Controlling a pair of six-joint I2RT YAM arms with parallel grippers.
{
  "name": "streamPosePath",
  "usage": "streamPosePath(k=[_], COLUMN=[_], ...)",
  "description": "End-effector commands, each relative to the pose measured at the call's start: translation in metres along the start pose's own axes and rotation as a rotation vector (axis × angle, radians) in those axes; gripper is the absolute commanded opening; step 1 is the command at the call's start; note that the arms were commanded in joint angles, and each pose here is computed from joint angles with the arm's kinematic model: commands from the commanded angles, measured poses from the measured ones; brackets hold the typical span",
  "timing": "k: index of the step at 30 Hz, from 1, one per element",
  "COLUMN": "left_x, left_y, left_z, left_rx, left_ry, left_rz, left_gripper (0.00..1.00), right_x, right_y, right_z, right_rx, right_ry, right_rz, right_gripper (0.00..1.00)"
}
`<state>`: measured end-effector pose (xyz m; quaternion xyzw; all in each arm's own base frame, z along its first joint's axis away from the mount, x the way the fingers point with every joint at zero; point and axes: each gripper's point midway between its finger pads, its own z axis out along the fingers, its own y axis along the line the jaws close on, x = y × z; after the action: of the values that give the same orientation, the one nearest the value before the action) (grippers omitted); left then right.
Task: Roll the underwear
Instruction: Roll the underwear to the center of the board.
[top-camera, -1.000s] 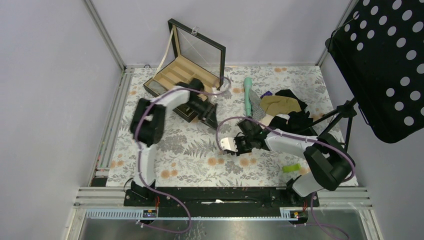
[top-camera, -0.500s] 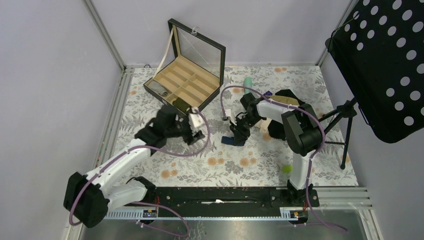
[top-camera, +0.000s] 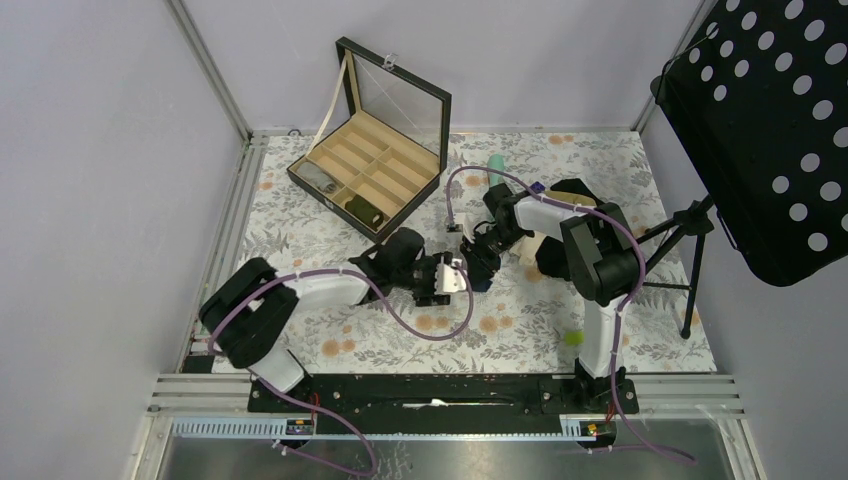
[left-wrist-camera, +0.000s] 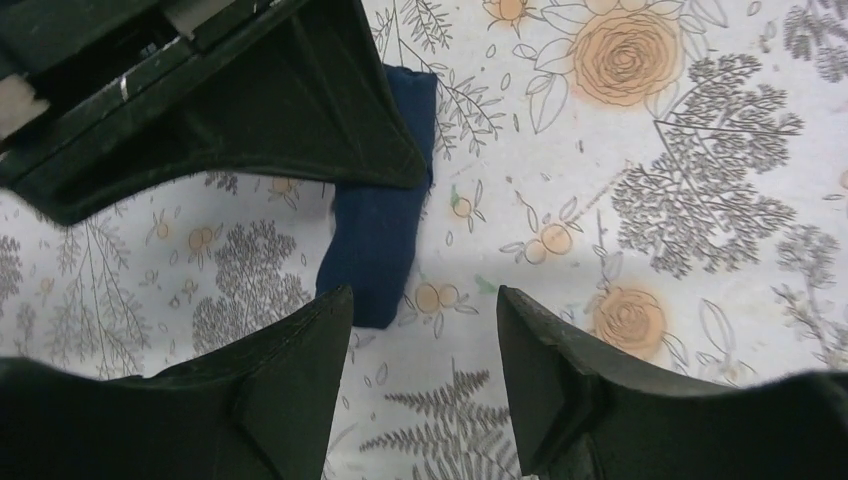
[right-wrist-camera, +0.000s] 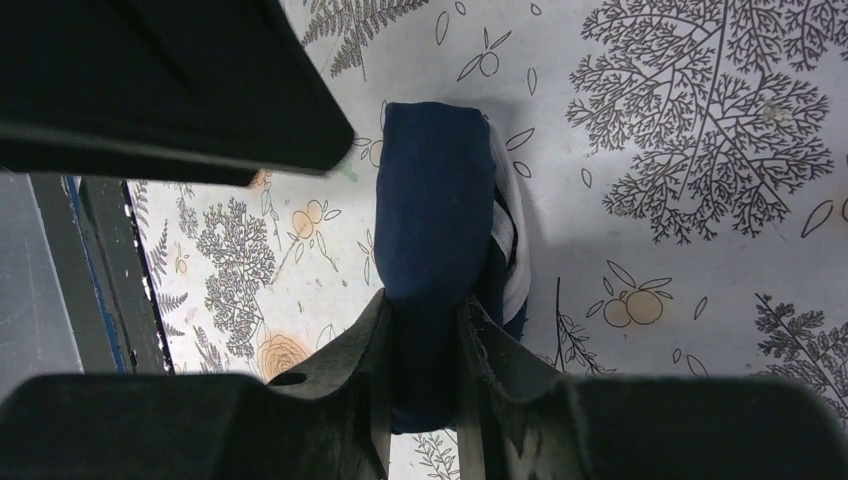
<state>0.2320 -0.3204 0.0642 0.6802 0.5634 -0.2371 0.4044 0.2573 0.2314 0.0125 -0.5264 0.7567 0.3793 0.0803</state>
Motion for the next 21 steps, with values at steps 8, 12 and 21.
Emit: streamPosePath(k=[8,12,21], left_x=[-0.029,-0.016,0.001], left_y=[0.034,0.03,0.016], left_z=[0.048,0.057,0.056], left_rx=[-0.062,-0.033,0.044], left_ry=[-0.06,-0.016,0.06], left_rz=[0.25,0.267,0.234], left_gripper=[0.6,0.55,0.01], right_x=[0.069,0.069,0.051], right_y=[-0.023,-0.024,-0.02], right_z=[0.01,0.009,-0.004], right_rx=[0.11,0.111,0.121], right_ry=[0.238,0.237,0.187], right_rz=[0.093,0.093,0.076], right_gripper=[0.08,0.08,0.26])
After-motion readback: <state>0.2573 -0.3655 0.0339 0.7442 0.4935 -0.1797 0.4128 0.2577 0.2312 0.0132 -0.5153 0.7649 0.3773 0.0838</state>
